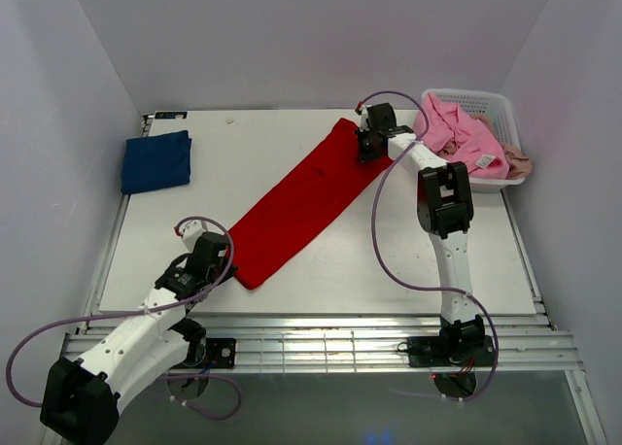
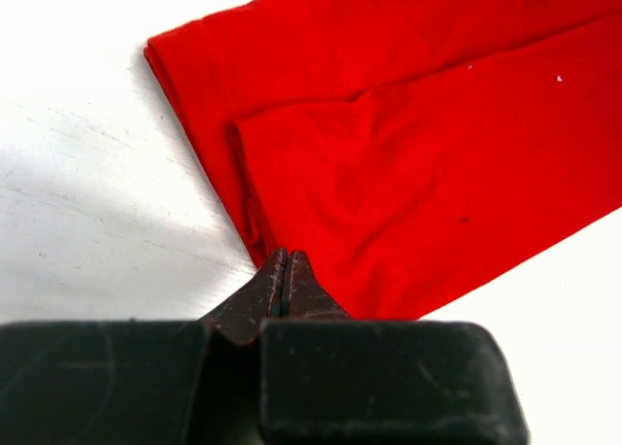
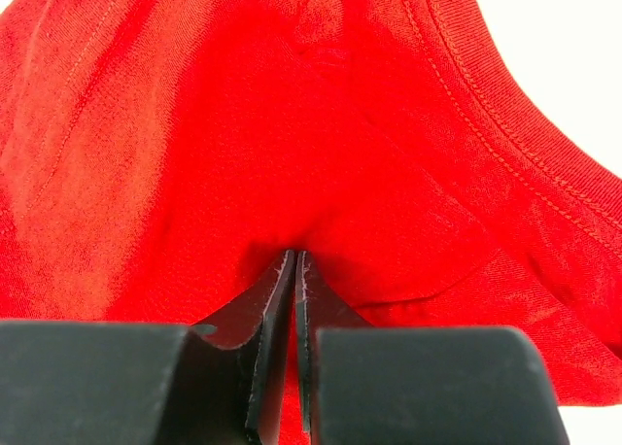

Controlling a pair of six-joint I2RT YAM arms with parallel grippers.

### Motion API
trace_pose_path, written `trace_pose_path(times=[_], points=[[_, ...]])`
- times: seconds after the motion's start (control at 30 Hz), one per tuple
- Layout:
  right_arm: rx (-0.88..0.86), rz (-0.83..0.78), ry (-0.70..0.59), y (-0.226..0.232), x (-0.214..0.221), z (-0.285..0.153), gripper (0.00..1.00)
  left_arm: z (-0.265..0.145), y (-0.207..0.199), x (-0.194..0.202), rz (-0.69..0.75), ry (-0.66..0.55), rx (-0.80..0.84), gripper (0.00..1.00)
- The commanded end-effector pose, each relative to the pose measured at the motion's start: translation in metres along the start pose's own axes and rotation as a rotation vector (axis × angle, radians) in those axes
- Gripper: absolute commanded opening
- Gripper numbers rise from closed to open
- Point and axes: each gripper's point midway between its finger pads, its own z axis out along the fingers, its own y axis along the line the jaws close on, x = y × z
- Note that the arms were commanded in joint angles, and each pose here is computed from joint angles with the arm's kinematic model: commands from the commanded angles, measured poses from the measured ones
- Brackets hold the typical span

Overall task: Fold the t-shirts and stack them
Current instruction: Rotate the tshirt 90 degrees

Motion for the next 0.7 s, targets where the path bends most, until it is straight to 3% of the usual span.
trace_pose_path(times=[0.0,0.37,0.47,0.53,0.67], points=[[-0.03,0.009,0.07,0.004,0.026,0.014,0.1,-0.002,-0.011,-0.016,0.007,-0.066,0.035,0.0],[-0.03,0.001,0.033,0.0,0.017,0.018,0.12,0.022,-0.006,0.011,0.086,0.025,-0.035,0.0],[-0.019,-0.002,0.013,-0.002,0.01,0.016,0.21,0.023,-0.004,0.021,0.091,0.042,-0.04,0.0],[-0.001,-0.008,-0.019,-0.004,0.0,0.009,0.32,0.022,-0.005,0.028,0.104,0.056,-0.032,0.0],[0.039,-0.022,-0.103,-0.008,-0.023,-0.013,0.4,0.018,-0.007,0.047,0.124,0.099,-0.014,0.0]])
